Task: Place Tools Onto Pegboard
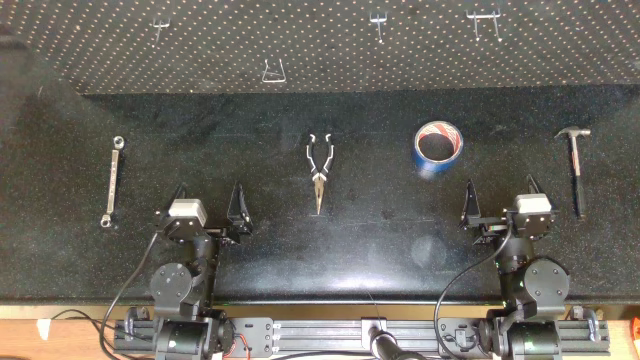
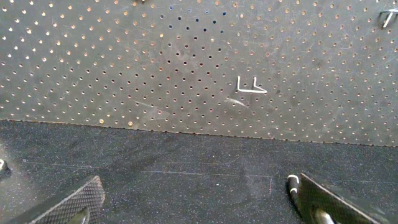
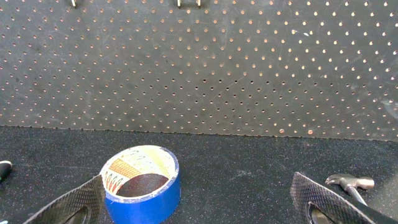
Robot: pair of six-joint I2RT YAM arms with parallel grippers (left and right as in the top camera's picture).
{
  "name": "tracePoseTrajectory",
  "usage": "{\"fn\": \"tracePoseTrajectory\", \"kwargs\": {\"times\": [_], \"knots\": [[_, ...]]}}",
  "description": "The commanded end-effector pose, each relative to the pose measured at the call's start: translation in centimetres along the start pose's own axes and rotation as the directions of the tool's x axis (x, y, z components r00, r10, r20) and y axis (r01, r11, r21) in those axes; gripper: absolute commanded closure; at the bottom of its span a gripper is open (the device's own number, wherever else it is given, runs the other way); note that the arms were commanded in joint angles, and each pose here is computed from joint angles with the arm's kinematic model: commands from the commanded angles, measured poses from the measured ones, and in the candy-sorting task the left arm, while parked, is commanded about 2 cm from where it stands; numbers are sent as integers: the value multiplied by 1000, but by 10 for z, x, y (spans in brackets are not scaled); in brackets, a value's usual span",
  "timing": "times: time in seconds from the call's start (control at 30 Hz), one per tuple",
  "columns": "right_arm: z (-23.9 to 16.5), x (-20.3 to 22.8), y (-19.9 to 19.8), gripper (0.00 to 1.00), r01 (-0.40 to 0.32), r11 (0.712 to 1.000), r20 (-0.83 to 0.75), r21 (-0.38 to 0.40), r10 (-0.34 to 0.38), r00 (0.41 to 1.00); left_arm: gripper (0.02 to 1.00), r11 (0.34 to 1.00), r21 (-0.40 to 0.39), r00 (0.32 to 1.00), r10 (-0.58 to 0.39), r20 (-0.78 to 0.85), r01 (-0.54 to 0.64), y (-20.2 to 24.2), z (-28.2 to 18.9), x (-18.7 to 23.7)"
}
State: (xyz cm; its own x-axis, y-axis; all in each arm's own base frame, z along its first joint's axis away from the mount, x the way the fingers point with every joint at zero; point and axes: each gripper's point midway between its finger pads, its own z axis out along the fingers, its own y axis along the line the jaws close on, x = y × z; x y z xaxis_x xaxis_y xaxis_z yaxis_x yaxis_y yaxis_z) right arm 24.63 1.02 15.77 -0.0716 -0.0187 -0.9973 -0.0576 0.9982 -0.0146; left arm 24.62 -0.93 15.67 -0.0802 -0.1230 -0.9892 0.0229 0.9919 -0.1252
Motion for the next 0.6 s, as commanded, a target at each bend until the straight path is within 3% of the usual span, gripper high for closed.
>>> {"fn": "tracePoseTrajectory", "kwargs": {"times": [0.03, 0.3, 0.37, 0.43, 0.5, 0.53, 0.6], "knots": [[0, 2, -3, 25, 10, 1000, -5, 15, -10, 1000, 23, 1000, 10, 1000, 13, -1, -13, -2, 0, 1], [0, 2, -3, 25, 10, 1000, -5, 15, -10, 1000, 23, 999, 42, 1000, 8, -5, -8, -7, 0, 2], [0, 2, -3, 25, 10, 1000, -5, 15, -10, 1000, 23, 988, 46, 989, 147, -25, -146, -8, 1, -10], [0, 2, -3, 25, 10, 1000, -5, 15, -10, 1000, 23, 979, -31, 967, 193, -167, -201, 12, 10, -41], [0, 2, -3, 25, 10, 1000, -5, 15, -10, 1000, 25, 960, -113, 875, 182, -448, -257, 50, 17, -65], [0, 2, -3, 25, 10, 1000, -5, 15, -10, 1000, 25, 948, -138, 775, 145, -615, -287, 75, 13, -72], [0, 2, -3, 25, 10, 1000, -5, 15, -10, 1000, 23, 923, -103, 532, 120, -838, -371, 120, 0, -71]]}}
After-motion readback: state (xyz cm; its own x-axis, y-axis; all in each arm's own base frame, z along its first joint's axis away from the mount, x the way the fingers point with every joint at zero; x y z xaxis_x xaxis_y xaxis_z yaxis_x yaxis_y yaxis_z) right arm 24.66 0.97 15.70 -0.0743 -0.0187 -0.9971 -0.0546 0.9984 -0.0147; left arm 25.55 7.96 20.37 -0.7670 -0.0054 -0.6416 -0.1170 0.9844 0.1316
